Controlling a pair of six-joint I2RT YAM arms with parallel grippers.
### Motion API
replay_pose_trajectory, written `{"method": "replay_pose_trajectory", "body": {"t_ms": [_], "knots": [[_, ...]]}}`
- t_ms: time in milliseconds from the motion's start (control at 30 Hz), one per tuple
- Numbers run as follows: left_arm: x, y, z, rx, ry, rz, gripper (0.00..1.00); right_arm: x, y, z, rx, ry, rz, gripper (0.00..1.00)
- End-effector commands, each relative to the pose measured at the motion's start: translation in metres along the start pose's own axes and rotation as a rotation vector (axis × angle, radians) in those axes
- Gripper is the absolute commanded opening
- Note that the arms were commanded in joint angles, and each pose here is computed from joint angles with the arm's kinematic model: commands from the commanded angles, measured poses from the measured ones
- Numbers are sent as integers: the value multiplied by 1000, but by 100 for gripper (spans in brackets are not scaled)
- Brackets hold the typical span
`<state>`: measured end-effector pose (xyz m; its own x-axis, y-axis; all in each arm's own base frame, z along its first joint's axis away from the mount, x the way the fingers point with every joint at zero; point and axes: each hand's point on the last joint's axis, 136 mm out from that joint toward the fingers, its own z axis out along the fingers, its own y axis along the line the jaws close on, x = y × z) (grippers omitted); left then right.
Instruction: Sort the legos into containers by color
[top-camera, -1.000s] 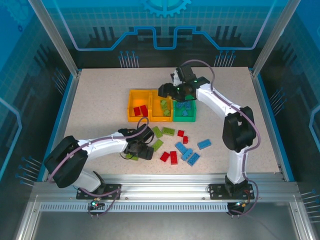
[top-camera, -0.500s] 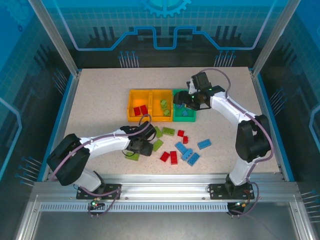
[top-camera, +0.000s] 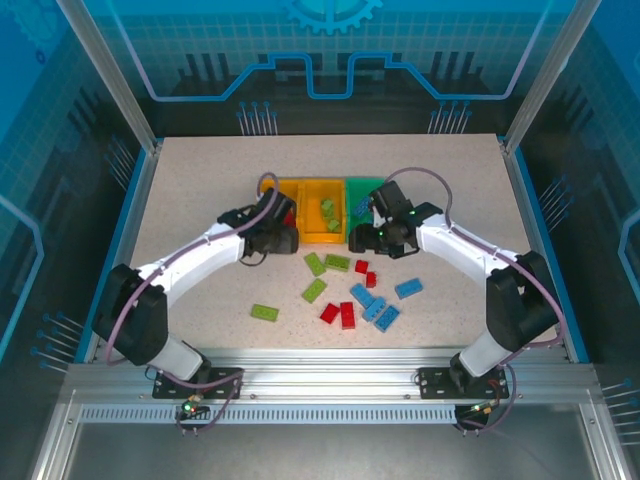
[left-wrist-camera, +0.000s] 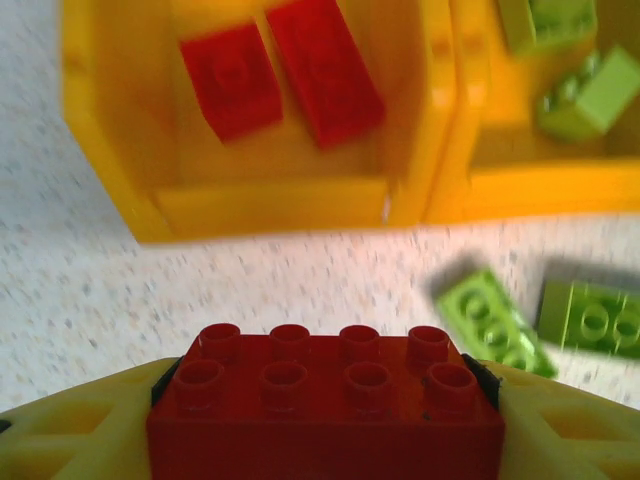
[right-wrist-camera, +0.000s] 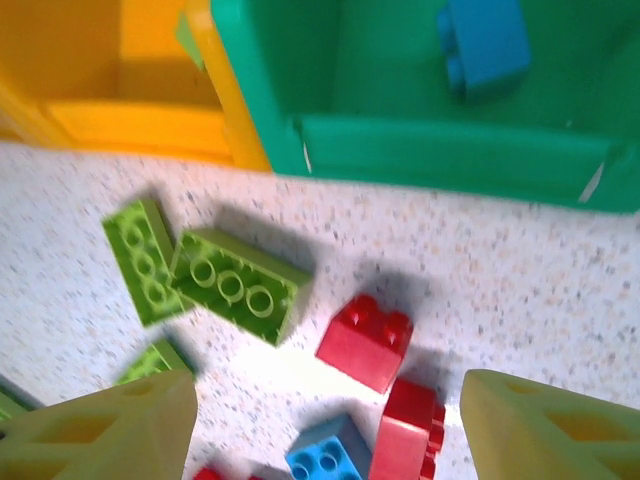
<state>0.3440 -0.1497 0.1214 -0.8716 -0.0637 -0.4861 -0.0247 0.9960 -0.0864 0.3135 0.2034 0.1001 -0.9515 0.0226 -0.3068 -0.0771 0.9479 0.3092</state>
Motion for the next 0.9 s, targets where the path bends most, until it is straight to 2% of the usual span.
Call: {"method": "replay_pose_trajectory", "body": {"t_ms": [0,300,400,733,867], "knots": [[-28,-2,9,33,0,-6,66,19,-12,3,84,28,-3,71],[-68,3,55,36,42,-82,66,44,-20,29,182,113,-37,63],[-78,3,61,47,27,-112,66,48,-18,34,188,136,-53,59],[-101,0,77,47,15,-152,70,65,-30,35,240,175,-38,55],[-101,5,81,21,22,-177,79,72,-33,38,246,197,-36,52]]}}
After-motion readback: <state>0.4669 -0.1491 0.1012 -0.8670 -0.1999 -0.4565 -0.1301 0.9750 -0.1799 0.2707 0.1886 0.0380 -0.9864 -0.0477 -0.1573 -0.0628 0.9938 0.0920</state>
